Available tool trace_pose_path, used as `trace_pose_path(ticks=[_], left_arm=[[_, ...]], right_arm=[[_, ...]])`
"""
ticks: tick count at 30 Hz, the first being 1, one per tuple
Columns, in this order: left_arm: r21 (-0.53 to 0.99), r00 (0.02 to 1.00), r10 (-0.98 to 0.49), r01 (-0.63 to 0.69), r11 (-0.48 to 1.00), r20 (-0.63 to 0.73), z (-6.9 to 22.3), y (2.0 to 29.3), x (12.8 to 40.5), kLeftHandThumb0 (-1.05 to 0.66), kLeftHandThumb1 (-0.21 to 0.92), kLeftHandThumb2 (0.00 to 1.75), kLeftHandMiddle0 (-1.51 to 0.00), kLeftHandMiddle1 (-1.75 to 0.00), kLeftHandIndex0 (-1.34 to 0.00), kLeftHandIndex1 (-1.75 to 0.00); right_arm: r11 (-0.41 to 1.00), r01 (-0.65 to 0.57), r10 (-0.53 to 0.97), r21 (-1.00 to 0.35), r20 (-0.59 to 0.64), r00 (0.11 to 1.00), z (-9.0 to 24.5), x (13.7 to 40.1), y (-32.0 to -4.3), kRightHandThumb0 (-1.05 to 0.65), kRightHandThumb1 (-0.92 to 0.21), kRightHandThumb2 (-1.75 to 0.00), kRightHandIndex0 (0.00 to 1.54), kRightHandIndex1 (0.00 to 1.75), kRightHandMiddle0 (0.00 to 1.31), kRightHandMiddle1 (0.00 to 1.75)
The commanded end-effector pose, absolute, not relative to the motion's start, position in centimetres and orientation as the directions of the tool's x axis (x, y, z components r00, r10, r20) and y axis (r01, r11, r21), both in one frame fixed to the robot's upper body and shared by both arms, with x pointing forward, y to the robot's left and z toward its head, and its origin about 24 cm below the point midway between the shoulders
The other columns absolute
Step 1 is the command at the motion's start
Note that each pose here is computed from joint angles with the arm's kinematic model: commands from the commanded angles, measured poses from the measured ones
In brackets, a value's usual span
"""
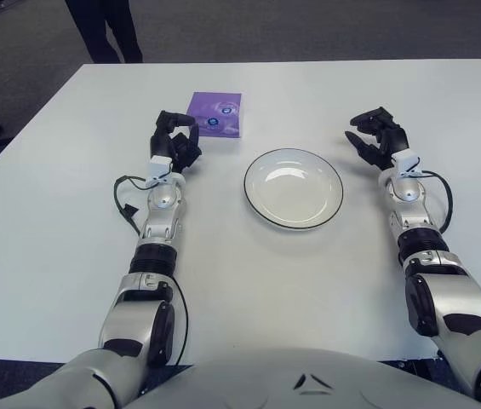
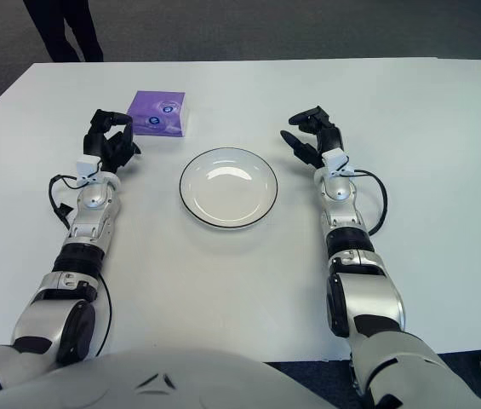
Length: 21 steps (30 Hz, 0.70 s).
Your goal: Put the tissue paper into the plate.
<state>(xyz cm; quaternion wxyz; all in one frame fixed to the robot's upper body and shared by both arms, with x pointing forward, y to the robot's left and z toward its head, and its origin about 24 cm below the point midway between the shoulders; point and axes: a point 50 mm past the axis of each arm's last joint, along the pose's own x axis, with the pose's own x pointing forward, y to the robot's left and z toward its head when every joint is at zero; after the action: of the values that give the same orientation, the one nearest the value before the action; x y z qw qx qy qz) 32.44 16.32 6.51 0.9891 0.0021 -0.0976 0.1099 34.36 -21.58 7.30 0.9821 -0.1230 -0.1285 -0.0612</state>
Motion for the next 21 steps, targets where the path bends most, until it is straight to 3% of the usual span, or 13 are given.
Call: trace_pose_path(ticks=[1,5,21], left_arm=[[0.011,0.969,0.246,-0.246,0.969,0.014,1.40,16.79,29.68,-0.37,0.82,0.53,-0.88,-1.75,-0.39,-1.61],[0.010,0.969,0.246,-0.247,0.969,0.013,1.40,16.80,29.68,-0.37,0.82,0.53,-0.88,-1.75,-0.39,-1.61],[0.007,0.969,0.246,-0.246,0.969,0.011,1.38,16.81,29.70,-0.37,0.82,0.53,-0.88,-1.75,-0.39,-1.60]], right_arm=[[0.970,0.151,-0.135,-0.192,0.096,0.986,1.38,31.33,-20.94,-0.01,-0.92,-0.18,0.60,1.34,0.48,1.25],[0.970,0.160,-0.142,-0.185,0.106,0.984,1.37,31.30,-20.86,-0.01,-0.92,-0.18,0.54,1.32,0.52,1.30],[0.974,0.145,-0.127,-0.174,0.109,0.986,1.22,31.24,-20.75,0.00,-0.92,-0.19,0.53,1.32,0.52,1.31]])
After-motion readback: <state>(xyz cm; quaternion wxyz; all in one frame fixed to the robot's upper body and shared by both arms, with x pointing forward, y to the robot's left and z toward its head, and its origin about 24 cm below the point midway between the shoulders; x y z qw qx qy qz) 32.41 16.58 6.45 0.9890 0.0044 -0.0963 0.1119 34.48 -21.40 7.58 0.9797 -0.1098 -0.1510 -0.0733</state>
